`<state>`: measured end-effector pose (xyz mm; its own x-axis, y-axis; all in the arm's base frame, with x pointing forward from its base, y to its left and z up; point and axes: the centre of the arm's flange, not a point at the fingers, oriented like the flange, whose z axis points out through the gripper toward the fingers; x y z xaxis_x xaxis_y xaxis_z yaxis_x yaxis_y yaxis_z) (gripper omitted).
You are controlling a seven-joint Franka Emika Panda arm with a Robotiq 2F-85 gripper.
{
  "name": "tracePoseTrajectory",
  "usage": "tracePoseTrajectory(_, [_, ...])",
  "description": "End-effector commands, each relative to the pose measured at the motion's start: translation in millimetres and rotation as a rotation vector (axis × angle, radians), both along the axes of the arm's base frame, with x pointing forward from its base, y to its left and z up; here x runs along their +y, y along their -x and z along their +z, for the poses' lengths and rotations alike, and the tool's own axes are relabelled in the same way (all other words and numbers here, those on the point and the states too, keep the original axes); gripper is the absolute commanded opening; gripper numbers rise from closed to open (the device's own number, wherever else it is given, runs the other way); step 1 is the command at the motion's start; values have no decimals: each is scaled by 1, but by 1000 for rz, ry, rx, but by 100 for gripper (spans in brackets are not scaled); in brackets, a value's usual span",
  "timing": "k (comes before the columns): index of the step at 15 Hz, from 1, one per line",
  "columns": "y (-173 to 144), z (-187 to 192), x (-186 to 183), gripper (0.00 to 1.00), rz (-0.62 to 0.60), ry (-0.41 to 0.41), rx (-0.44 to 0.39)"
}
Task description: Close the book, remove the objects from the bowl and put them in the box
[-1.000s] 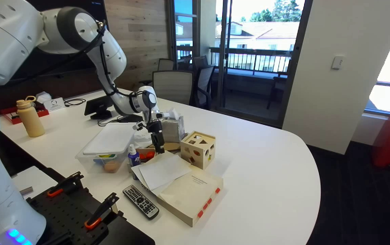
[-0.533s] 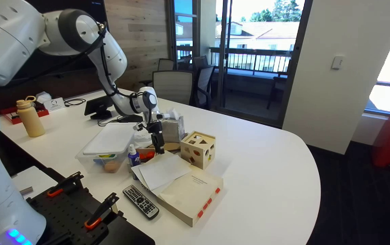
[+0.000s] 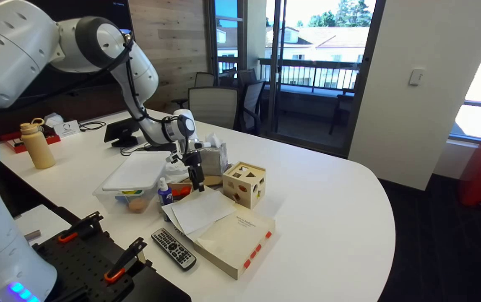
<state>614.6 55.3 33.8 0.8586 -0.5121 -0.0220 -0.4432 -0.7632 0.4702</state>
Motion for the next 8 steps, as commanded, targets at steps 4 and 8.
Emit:
tracePoseTrajectory(4, [-3, 1, -10, 100, -18, 9, 19])
tracePoseTrajectory(8, [-1, 3, -15, 100, -25, 16, 19])
